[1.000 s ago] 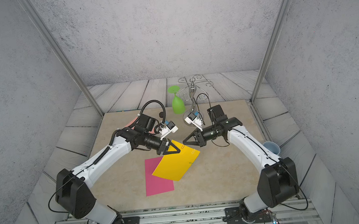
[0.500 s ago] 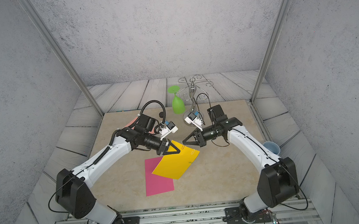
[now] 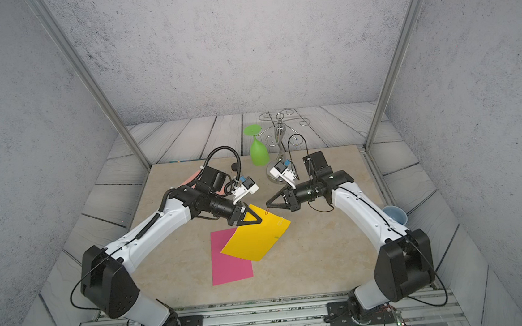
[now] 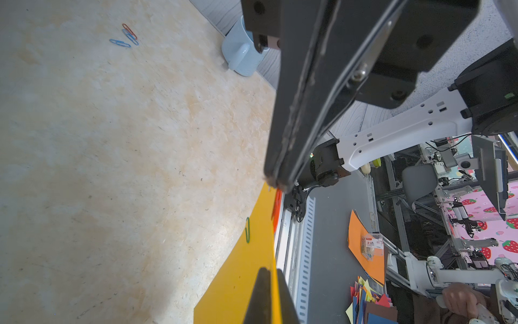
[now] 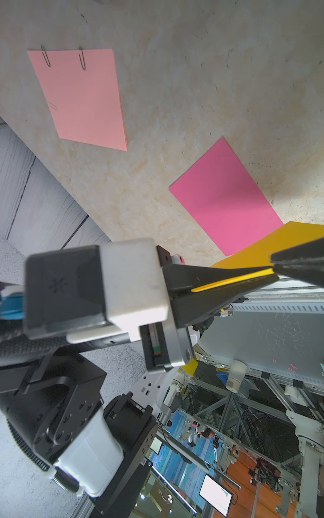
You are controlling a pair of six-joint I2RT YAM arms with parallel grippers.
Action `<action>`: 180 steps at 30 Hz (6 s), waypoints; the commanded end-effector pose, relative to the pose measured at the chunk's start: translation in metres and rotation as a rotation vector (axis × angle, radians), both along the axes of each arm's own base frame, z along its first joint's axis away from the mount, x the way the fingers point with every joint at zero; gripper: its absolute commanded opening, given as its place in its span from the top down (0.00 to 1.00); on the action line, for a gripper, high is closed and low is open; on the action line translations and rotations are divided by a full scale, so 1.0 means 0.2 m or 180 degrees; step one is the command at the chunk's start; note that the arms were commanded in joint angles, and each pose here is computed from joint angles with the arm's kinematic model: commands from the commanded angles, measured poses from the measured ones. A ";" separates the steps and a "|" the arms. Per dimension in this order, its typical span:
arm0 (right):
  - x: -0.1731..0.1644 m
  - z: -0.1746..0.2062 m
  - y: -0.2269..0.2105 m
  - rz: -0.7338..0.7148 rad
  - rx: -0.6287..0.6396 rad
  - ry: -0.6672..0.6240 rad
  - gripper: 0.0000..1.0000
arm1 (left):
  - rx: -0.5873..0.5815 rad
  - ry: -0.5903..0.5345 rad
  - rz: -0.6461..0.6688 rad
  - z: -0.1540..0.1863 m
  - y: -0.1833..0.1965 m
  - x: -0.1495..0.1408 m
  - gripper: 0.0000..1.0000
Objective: Unclip the paperclips from the documents
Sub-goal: Remove the paper clip from the document, then place the paper clip at the center of the board, then adjust the document.
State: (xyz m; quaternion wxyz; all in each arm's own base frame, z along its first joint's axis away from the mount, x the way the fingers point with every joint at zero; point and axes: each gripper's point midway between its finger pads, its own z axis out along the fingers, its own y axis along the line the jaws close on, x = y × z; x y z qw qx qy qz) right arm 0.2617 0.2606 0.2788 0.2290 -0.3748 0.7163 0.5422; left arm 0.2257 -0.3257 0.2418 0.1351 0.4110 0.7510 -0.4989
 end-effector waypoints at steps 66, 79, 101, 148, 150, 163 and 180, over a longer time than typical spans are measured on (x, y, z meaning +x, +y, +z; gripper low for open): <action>0.75 -0.90 -1.07 -0.3110 -0.1331 0.1436 0.49 | -0.0251 -0.0209 0.0353 0.11 0.04 0.10 1.00; 0.38 -0.30 -0.52 -0.1775 -0.0161 0.0206 0.26 | -0.0451 -0.0273 0.0434 0.22 0.03 0.19 1.00; 0.04 0.02 -0.21 -0.0513 0.0527 -0.0371 0.19 | -0.0664 -0.0310 0.0265 0.36 0.05 0.13 1.00; -0.01 0.08 -0.01 -0.0271 0.0732 -0.0457 0.19 | -0.0931 -0.0490 0.0377 0.57 0.16 0.13 1.00; 0.00 0.09 -0.01 -0.0290 0.0782 -0.0498 0.23 | -0.0946 -0.0482 0.0373 0.58 0.16 0.13 1.00; -0.02 0.14 0.01 -0.0254 0.0898 -0.0547 0.75 | -0.0993 -0.0465 0.0384 0.58 0.16 0.14 1.00; -0.06 0.12 0.00 -0.0137 0.0736 -0.0477 1.00 | -0.0873 -0.0383 0.0442 0.52 0.16 0.15 0.78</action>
